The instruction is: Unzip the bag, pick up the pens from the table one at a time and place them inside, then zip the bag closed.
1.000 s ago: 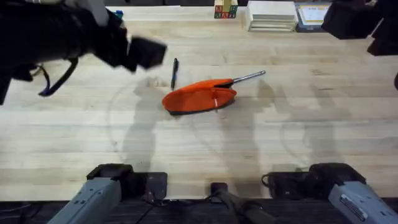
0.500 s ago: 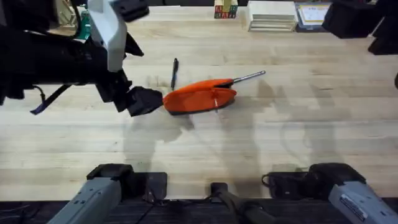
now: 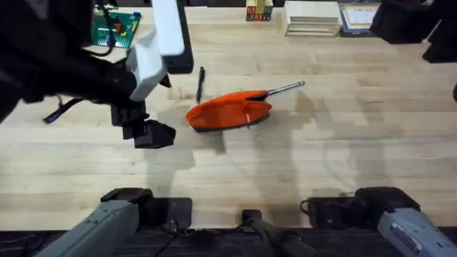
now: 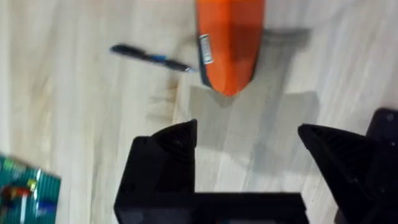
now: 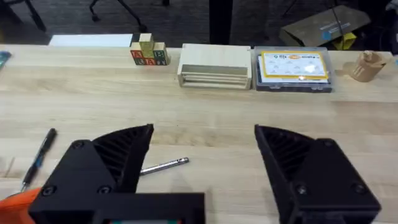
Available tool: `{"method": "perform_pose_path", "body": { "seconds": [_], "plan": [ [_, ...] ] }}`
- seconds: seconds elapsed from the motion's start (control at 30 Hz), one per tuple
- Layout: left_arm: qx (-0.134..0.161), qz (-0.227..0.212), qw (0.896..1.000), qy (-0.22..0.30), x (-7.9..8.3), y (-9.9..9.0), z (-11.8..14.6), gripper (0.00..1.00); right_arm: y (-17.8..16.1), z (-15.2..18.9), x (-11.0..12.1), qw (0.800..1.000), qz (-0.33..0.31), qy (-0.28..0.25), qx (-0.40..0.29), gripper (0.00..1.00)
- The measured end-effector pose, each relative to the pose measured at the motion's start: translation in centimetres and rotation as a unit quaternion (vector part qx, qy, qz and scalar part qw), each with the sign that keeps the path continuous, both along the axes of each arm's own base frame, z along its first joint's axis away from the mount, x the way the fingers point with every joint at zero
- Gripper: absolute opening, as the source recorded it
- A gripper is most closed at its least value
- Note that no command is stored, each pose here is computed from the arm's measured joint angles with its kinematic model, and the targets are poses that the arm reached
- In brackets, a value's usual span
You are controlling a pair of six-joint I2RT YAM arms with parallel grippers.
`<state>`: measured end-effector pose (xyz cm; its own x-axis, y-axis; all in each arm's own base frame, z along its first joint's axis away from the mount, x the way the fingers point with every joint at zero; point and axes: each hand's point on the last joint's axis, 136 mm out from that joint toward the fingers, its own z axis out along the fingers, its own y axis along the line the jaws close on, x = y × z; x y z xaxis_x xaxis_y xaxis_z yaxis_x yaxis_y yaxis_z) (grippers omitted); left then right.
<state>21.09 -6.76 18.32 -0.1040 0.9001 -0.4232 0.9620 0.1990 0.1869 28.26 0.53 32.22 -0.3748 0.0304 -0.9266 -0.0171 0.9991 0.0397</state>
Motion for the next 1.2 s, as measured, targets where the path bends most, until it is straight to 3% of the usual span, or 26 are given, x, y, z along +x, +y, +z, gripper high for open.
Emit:
{"method": "perform_pose_path", "body": {
  "seconds": [0.2,0.43,0.63,0.83,1.2],
  "plan": [
    [-0.007,-0.068,0.997,0.042,0.5,-0.7,-2.3,0.994,0.0,0.0,0.0,1.0,0.0,0.0,0.0,0.997],
    [-0.029,-0.113,0.989,0.094,1.2,-1.4,-5.2,0.994,0.0,0.0,0.0,1.0,0.0,0.0,0.0,0.998],
    [-0.051,-0.123,0.982,0.135,2.1,-1.9,-7.6,0.994,0.0,0.0,0.0,1.0,0.0,0.0,0.0,0.998],
    [-0.119,-0.121,0.971,0.169,2.8,-3.8,-9.3,0.994,0.0,-0.1,0.0,1.0,-0.001,0.002,0.002,0.998],
    [-0.14,-0.119,0.967,0.176,2.8,-4.3,-9.2,0.996,0.0,-0.1,0.0,1.0,-0.001,0.003,0.002,0.997]
  ]
}}
